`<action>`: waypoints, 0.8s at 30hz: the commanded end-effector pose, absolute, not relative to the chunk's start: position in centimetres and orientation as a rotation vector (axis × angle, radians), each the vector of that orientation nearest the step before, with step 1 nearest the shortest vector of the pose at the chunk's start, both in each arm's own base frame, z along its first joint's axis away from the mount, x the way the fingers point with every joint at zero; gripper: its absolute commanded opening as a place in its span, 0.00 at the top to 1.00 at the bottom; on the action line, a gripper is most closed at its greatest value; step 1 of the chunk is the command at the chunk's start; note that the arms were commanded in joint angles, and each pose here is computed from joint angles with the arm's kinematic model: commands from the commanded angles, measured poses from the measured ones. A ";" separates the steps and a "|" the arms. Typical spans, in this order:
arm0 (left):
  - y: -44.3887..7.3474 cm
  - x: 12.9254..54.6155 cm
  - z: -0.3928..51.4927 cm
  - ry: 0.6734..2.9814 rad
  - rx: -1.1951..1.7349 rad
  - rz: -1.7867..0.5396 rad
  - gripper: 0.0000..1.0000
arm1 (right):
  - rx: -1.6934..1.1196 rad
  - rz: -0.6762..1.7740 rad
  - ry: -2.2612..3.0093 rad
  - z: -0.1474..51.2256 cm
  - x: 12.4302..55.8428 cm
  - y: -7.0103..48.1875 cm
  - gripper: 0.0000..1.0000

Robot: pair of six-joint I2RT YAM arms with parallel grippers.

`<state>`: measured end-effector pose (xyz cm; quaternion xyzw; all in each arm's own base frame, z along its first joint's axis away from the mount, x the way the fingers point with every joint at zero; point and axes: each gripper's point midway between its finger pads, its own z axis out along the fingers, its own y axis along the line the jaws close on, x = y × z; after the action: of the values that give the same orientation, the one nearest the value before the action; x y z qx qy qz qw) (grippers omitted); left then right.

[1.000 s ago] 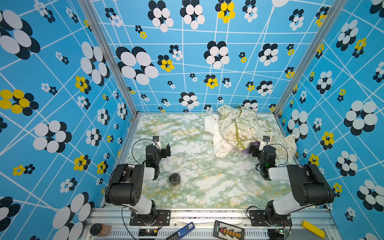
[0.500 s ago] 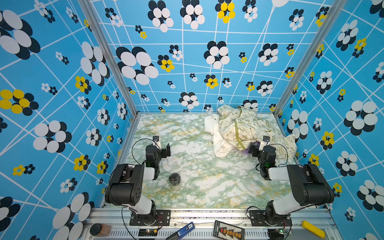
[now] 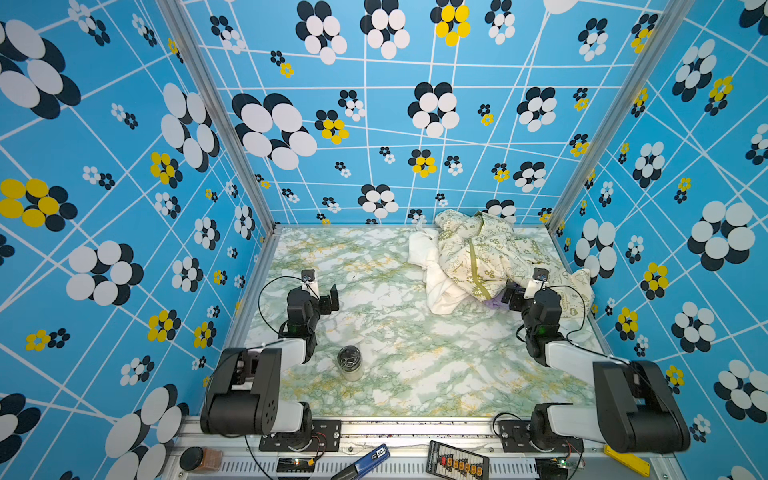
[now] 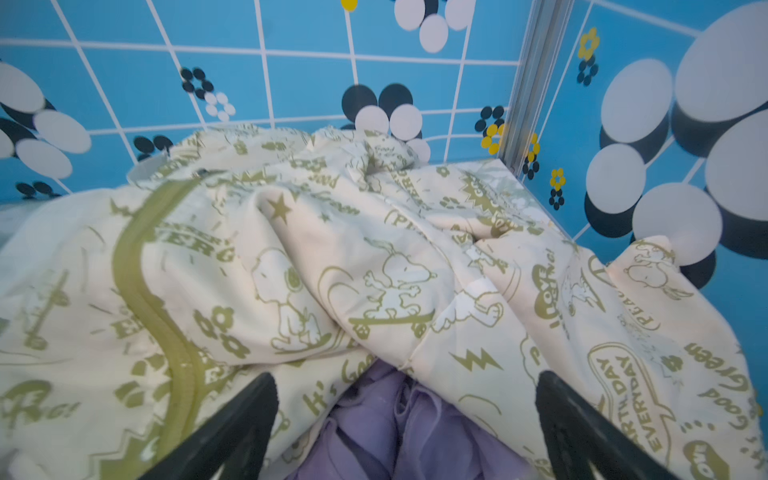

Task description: Pick out a specific cloth from the pile

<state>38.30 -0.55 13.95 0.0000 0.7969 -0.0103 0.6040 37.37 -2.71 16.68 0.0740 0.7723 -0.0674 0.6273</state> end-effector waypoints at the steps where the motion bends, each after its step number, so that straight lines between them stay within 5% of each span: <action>1: -0.4 36.5 15.8 1.876 -0.018 -0.040 0.01 | 0.175 -0.137 1.823 18.3 35.7 -2.5 0.01; 9: -2.4 30.8 21.3 1.912 0.026 -0.172 0.01 | 0.343 0.006 1.940 21.0 32.4 -2.1 0.07; 19: -7.0 27.5 22.3 2.034 0.097 -0.512 0.01 | 0.624 0.108 2.139 15.6 30.7 -2.0 0.31; 24: -8.2 27.4 22.6 2.051 0.127 -0.577 0.01 | 0.694 0.092 2.199 13.7 31.5 -2.3 0.35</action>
<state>28.03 -6.75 21.70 0.0400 0.8417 -0.1990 0.5003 31.33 -1.97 14.16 0.2414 0.8709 0.0329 0.4269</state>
